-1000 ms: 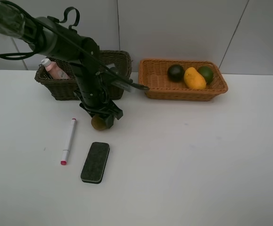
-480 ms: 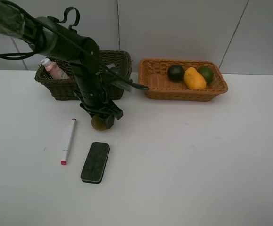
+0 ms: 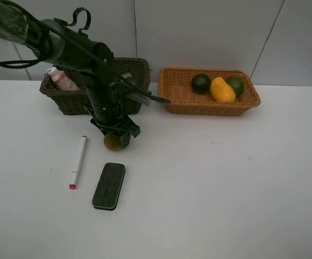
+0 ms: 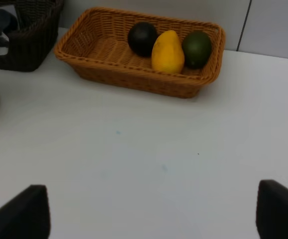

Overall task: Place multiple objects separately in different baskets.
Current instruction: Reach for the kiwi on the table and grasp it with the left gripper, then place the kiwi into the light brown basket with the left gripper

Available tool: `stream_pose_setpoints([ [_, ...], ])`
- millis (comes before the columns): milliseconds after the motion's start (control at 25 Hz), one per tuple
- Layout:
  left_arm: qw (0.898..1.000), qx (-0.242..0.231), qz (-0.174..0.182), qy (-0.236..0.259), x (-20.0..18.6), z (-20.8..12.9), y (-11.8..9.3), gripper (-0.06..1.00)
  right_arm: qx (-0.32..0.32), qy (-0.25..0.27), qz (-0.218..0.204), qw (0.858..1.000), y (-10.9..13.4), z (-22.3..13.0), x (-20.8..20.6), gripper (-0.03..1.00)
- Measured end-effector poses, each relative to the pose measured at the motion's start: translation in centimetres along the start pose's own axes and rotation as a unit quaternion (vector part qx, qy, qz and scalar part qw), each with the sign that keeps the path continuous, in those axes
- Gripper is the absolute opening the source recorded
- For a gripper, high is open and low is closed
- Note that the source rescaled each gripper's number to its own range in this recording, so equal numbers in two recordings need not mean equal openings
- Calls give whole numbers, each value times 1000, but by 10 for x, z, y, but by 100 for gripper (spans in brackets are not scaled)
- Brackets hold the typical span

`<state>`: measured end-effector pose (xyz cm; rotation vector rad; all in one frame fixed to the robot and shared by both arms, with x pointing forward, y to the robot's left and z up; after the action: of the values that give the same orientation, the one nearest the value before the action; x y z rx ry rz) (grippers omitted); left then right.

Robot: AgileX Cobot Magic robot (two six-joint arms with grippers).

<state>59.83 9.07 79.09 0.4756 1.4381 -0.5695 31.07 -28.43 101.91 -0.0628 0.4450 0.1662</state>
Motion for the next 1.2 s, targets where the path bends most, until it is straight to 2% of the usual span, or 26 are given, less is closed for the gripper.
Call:
stream_pose_setpoints([
  [440,999,-8,5,-41,-53,8,-2,62,0,0,0,1000,0,0,0,100],
  [720,997,-15,17,-68,-115,22,1,62,0,0,0,1000,0,0,0,100],
  [840,996,-12,35,-77,-136,31,8,62,0,0,0,1000,0,0,0,100],
  [1040,991,-21,89,-101,-163,41,37,62,0,0,0,1000,0,0,0,100],
  [1200,988,-30,104,-110,-171,41,52,62,0,0,0,1000,0,0,0,100],
])
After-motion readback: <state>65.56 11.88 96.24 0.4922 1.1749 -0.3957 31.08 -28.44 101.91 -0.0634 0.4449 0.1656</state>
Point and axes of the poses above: a point on each arm's last joint axis where the gripper is mounted, x pointing out along that axis toward the gripper, y along the wrist's bending axis when the last joint is at zero, z = x × y, the point moved 9 cm from there along x, pointing out along that axis toward the gripper, and after that the axes turned 1 degree about x, right-handed, at the moved point
